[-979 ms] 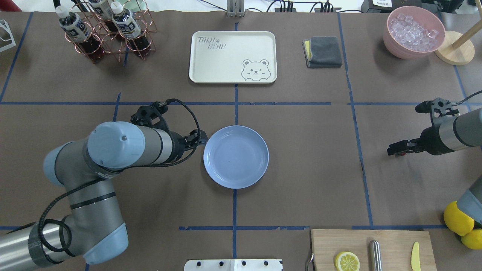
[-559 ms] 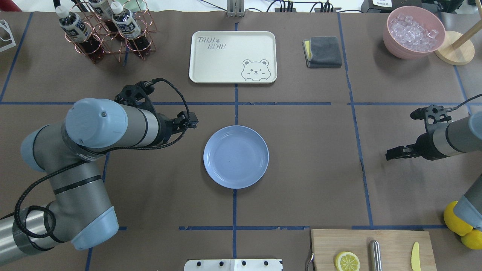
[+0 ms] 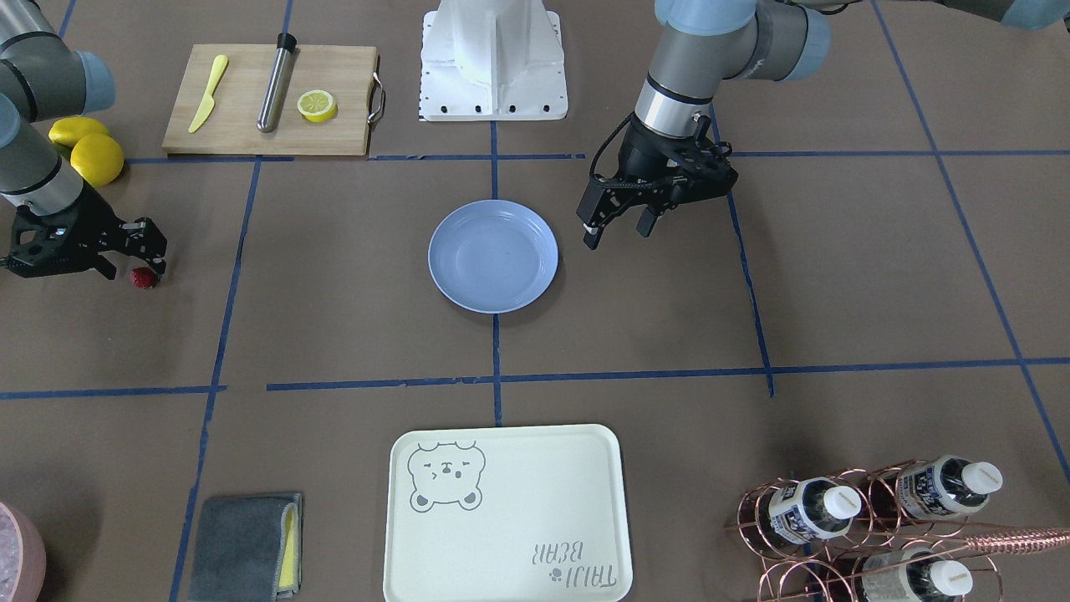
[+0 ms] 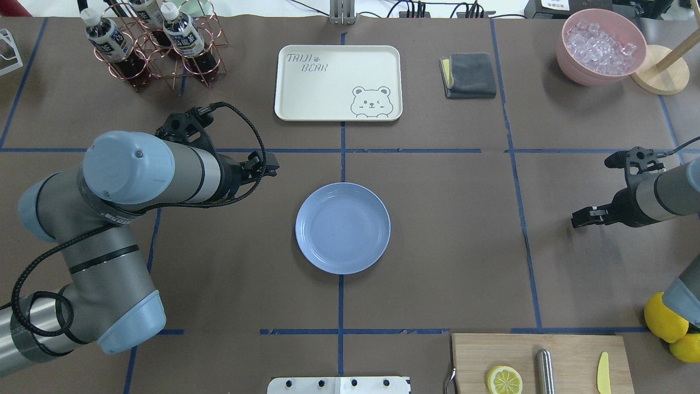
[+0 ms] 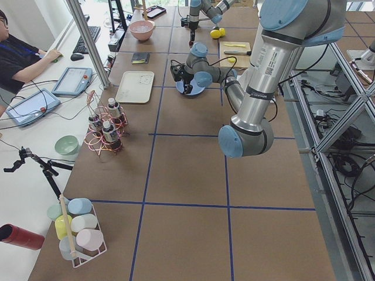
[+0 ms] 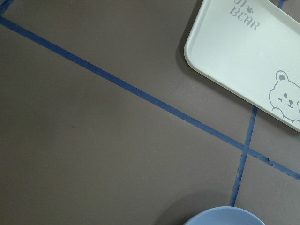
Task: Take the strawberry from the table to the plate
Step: 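Release the plate and withdraw the left gripper while the right grasps the strawberry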
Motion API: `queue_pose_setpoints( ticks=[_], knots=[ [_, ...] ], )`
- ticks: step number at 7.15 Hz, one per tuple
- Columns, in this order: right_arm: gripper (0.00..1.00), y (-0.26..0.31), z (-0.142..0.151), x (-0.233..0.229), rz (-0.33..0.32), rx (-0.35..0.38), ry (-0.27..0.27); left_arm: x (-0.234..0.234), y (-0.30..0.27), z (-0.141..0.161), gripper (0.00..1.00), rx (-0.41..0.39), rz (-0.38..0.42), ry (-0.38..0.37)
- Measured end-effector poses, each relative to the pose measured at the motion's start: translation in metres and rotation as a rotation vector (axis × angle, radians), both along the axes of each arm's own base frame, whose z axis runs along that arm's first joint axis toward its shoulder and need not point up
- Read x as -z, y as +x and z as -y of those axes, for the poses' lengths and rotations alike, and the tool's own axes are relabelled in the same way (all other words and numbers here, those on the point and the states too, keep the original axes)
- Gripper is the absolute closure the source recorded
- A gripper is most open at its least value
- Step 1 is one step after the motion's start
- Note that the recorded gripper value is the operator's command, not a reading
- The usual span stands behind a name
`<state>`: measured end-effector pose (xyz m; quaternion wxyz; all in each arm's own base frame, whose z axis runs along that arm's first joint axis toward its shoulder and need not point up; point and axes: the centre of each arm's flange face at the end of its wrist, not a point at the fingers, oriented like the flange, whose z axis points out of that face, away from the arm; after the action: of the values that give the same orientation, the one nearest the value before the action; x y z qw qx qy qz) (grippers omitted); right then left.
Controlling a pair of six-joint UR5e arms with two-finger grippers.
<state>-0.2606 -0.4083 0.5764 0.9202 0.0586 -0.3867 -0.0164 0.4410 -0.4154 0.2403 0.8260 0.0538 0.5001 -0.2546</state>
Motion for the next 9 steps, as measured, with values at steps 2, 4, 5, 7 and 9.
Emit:
queue_pose_setpoints(
  ticks=[2, 4, 5, 7, 9],
  knots=[
    [0.29, 0.0006, 0.0018, 0.001, -0.003, -0.004, 0.0, -0.0011, -0.0001, -0.0002, 0.0, 0.001, 0.002, 0.0],
    [0.31, -0.0026, 0.0038, 0.0052, 0.003, -0.001, 0.005, -0.0023, -0.0001, 0.0001, 0.0, 0.001, 0.003, -0.001],
    [0.4, -0.0048, 0.004, 0.0066, 0.005, 0.003, 0.007, -0.0017, -0.0003, 0.0004, 0.0, 0.002, 0.003, -0.001],
    [0.85, -0.007, 0.003, 0.0069, 0.006, 0.008, 0.006, -0.0007, -0.0002, 0.0004, 0.0, 0.001, 0.001, 0.0],
    [1.0, -0.0046, 0.0029, 0.0075, 0.006, 0.005, 0.006, 0.0009, 0.0007, -0.0003, 0.0, -0.001, -0.001, 0.001]
  ],
)
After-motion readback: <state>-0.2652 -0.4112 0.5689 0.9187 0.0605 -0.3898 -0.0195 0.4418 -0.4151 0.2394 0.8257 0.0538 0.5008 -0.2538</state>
